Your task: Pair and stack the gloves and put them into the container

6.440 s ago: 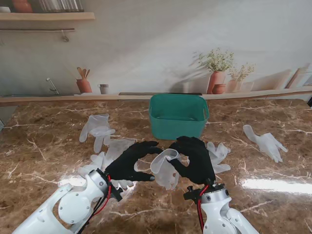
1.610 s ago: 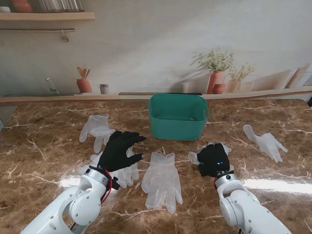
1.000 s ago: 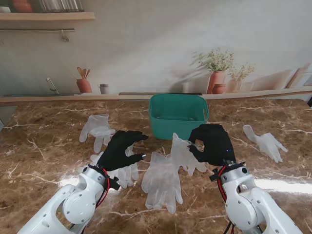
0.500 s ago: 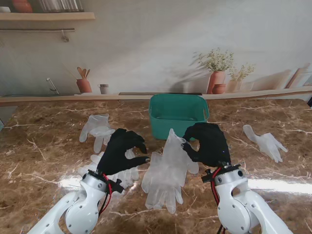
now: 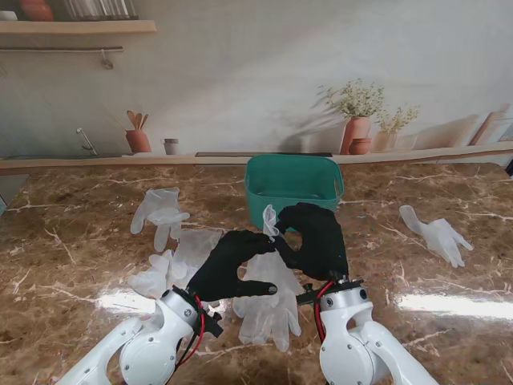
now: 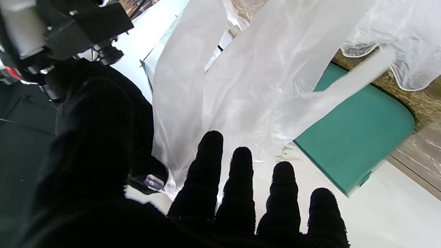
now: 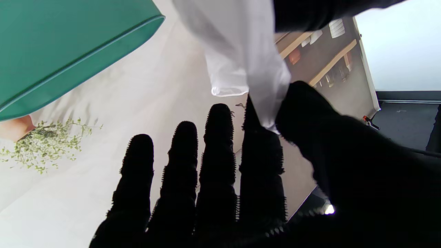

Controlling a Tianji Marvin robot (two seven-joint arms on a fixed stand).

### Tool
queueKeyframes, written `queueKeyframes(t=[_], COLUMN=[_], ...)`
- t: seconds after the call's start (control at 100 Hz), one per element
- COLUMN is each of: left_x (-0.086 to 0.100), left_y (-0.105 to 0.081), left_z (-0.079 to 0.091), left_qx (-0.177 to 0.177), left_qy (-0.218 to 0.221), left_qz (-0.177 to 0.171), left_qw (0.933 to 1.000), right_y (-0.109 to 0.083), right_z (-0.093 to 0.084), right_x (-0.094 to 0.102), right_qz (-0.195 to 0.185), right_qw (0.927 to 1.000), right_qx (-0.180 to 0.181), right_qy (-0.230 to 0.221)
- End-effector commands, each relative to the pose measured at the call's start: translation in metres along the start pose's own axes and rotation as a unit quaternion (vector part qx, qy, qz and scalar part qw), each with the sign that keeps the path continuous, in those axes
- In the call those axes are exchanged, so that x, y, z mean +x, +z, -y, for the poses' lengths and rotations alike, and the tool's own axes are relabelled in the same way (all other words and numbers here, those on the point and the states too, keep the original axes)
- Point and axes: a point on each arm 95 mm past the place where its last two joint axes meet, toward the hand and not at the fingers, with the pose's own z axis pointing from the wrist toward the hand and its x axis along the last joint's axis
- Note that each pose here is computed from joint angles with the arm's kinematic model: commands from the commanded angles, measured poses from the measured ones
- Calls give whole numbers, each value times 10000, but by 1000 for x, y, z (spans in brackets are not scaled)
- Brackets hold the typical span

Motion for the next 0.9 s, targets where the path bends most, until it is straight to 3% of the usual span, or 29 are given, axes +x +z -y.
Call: queueKeyframes(t=[0.0, 0.14, 0.48, 0.64, 0.89], left_x=[-2, -3, 0, 2, 2], left_y=[0, 2, 6, 7, 7], left_z=[-3, -6, -7, -7, -7], left_qx=[1, 56, 642, 632, 751], left_qy=[-19, -49, 138, 201, 147], left_qz=[1, 64, 154, -3, 88], left_qw=[10000, 10000, 9977, 9978, 9970], right_y=[-3, -5, -15, -17, -18], right_z=[8, 15, 24, 28, 29], right_x=[2, 7, 23, 29, 32], right_qz=[42, 69, -4, 70, 29], right_qw=[9999, 9994, 9971, 9960, 9952], right_qx=[68, 47, 20, 10, -19], right_qy=[65, 349, 763, 893, 979])
